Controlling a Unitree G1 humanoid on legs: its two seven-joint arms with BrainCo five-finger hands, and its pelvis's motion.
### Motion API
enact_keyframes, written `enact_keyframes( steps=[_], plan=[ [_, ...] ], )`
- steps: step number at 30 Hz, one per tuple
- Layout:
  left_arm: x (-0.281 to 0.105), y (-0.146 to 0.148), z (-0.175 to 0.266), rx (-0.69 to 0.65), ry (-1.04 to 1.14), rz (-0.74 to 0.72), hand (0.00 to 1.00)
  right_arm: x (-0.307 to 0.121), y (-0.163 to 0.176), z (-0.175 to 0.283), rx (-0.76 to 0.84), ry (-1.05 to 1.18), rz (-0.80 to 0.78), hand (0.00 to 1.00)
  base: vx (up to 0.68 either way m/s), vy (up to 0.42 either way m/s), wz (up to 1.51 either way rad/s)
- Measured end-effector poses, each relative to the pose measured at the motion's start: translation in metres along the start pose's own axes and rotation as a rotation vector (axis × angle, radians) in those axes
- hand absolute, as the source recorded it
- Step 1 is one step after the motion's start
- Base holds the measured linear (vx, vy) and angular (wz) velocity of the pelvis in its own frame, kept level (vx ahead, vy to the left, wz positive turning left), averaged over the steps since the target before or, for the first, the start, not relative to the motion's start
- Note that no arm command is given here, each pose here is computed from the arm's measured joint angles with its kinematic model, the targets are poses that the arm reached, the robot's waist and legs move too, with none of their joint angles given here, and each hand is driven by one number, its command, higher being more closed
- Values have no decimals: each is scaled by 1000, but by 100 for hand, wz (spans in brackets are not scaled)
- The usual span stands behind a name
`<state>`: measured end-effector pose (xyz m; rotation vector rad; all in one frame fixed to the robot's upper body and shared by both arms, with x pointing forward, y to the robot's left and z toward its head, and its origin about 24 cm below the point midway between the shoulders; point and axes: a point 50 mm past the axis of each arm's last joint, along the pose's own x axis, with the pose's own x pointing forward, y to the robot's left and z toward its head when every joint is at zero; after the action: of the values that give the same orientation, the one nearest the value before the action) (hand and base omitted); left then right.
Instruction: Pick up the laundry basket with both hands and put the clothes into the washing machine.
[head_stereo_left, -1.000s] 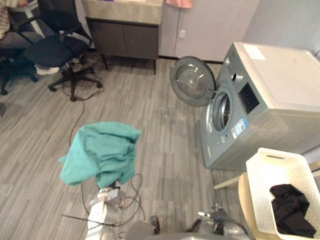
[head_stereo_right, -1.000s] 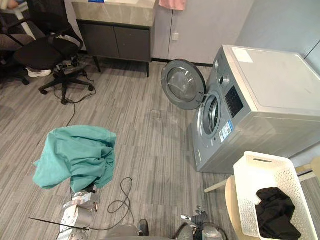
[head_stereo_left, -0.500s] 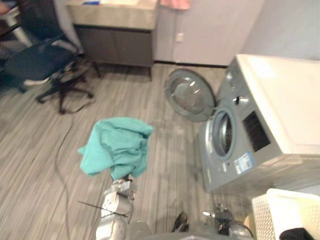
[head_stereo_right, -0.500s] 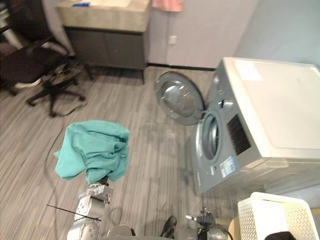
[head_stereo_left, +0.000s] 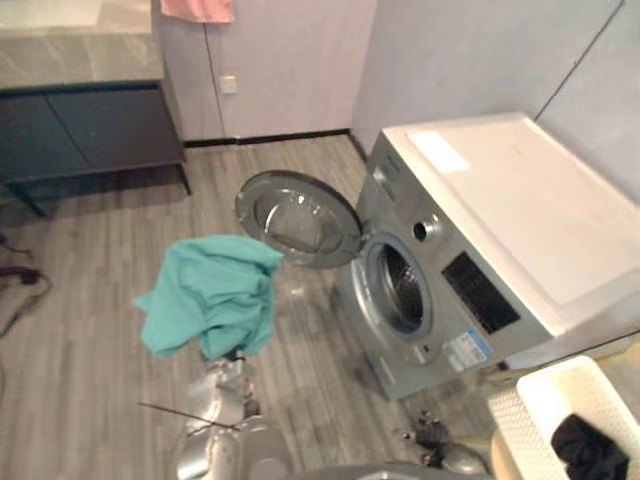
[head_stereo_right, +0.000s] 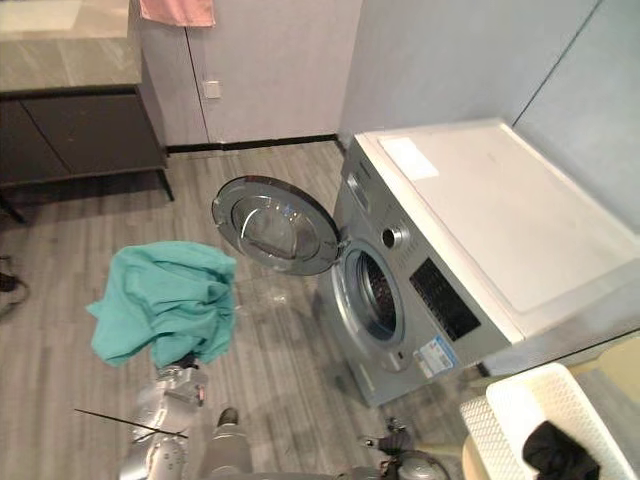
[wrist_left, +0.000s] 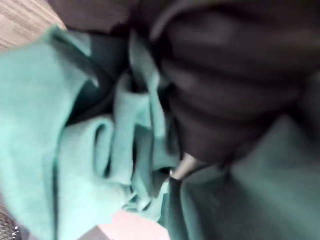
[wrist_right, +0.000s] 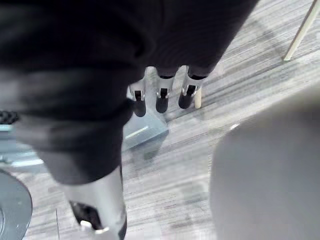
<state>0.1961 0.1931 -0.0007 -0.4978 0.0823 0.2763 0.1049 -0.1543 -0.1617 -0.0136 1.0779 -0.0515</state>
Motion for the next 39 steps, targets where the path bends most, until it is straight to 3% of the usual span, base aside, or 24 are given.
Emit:
enact_keyframes(
  steps=[5, 8, 18, 24, 39],
  plan=[
    [-6, -16, -14, 20, 60, -78, 100, 0, -10, -4, 73, 14, -31, 0, 155, 235, -34],
    [-8, -11, -14, 53, 68, -71, 100, 0, -17, -2, 124, 7, -54, 0, 154, 197, -107],
    [-3, 12, -7, 86, 44, 26, 100, 1, -23, 5, 75, -3, -66, 0, 223, 6, -80],
    [-12, 3, -39, -3, 151, 67, 100, -1, -42, 8, 48, -20, -95, 0, 287, -100, -53],
    [-36, 33, -84, 80, 378, 134, 100, 2, -44, 8, 73, 11, -101, 0, 146, 115, -94]
  ],
)
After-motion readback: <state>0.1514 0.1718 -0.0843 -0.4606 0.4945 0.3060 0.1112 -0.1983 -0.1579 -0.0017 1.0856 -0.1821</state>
